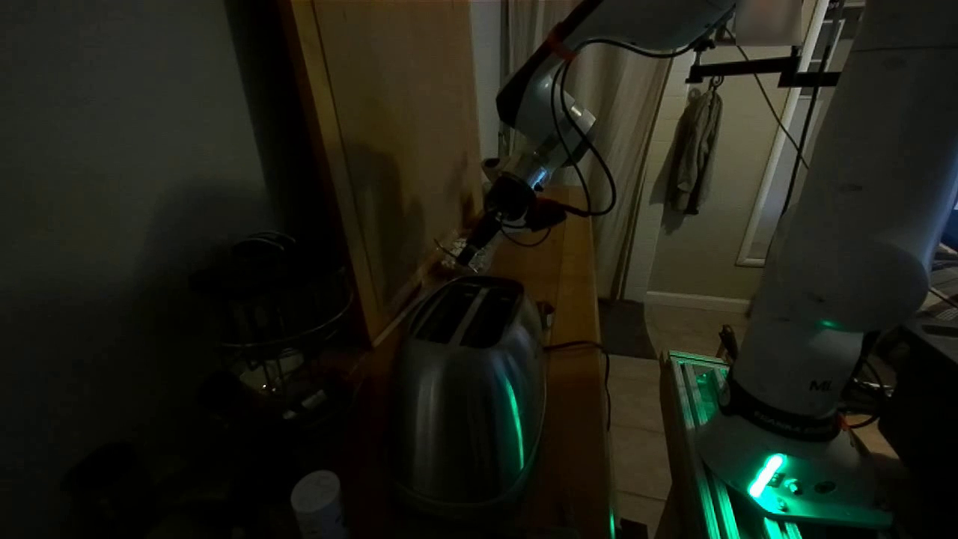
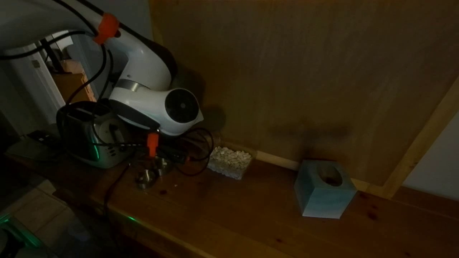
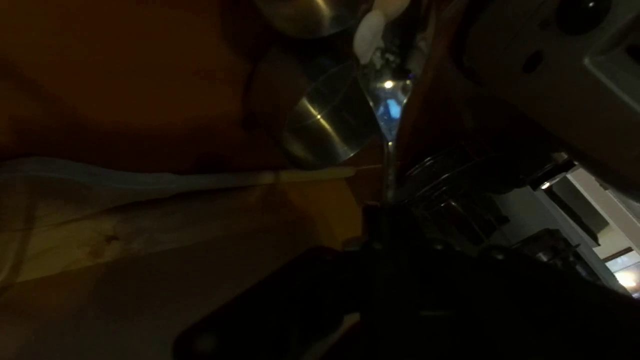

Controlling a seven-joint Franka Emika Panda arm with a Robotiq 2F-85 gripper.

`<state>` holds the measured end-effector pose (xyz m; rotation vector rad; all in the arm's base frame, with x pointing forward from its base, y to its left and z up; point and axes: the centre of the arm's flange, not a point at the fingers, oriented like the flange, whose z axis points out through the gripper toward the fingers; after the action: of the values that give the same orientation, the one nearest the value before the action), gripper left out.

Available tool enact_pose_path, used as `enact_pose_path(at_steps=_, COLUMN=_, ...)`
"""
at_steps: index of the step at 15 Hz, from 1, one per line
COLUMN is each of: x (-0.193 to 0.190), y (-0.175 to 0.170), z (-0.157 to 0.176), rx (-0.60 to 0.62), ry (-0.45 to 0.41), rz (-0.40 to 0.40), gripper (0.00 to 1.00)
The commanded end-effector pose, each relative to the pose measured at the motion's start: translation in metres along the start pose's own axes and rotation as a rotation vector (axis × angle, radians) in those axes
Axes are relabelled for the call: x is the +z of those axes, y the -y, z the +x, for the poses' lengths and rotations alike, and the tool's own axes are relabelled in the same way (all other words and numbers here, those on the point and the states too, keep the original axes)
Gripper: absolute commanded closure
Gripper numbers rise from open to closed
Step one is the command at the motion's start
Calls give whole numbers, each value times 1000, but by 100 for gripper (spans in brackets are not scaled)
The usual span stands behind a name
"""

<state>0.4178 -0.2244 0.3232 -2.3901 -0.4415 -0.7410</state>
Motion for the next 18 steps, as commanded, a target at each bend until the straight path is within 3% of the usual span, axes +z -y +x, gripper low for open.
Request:
enact_pose_path(at_steps=1, x=-3, y=-11, z=3, rx=10, ry=-40, rz=20, gripper=98)
enact_pose_path(at_steps=5, x=-4, y=-13, z=3, rx=-8, ry=-40, rz=2, gripper=98)
enact_pose_path(at_steps=6, x=-6, y=-12, z=4, rx=1, ry=-45, rz=49, gripper=98)
enact_pose_path(at_steps=7, x=-4, y=-15, z=4, rx=-1, ry=-48, rz=14, gripper=98)
enact_pose_path(at_steps=8, x=-7, y=-13, z=4, rx=0, ry=-52, rz=67, gripper=98)
enact_pose_path(at_steps=10, x=-1, y=-17, z=3, rx=0, ry=-41, rz=13, gripper=98)
enact_pose_path(at_steps=11, x=-6, y=-15, z=2, rx=2, ry=-54, rz=86, gripper=98)
enact_pose_path(at_steps=12, x=-8, y=-17, z=3, rx=23, ry=-66, rz=105, gripper=98)
enact_pose_path(at_steps=13, x=-5, y=-18, z=2, rx=16, ry=-61, rz=71, gripper=98)
enact_pose_path(at_steps=15, x=-9, y=-20, z=3, rx=20, ry=-77, rz=101, gripper=98)
enact_pose_path(at_steps=16, x=-7, y=-22, z=1, rx=10, ry=-74, rz=62, gripper=98)
enact_pose_path(at_steps=18, x=-12, y=-25, z=2, rx=23, ry=-95, rz=91, gripper=98)
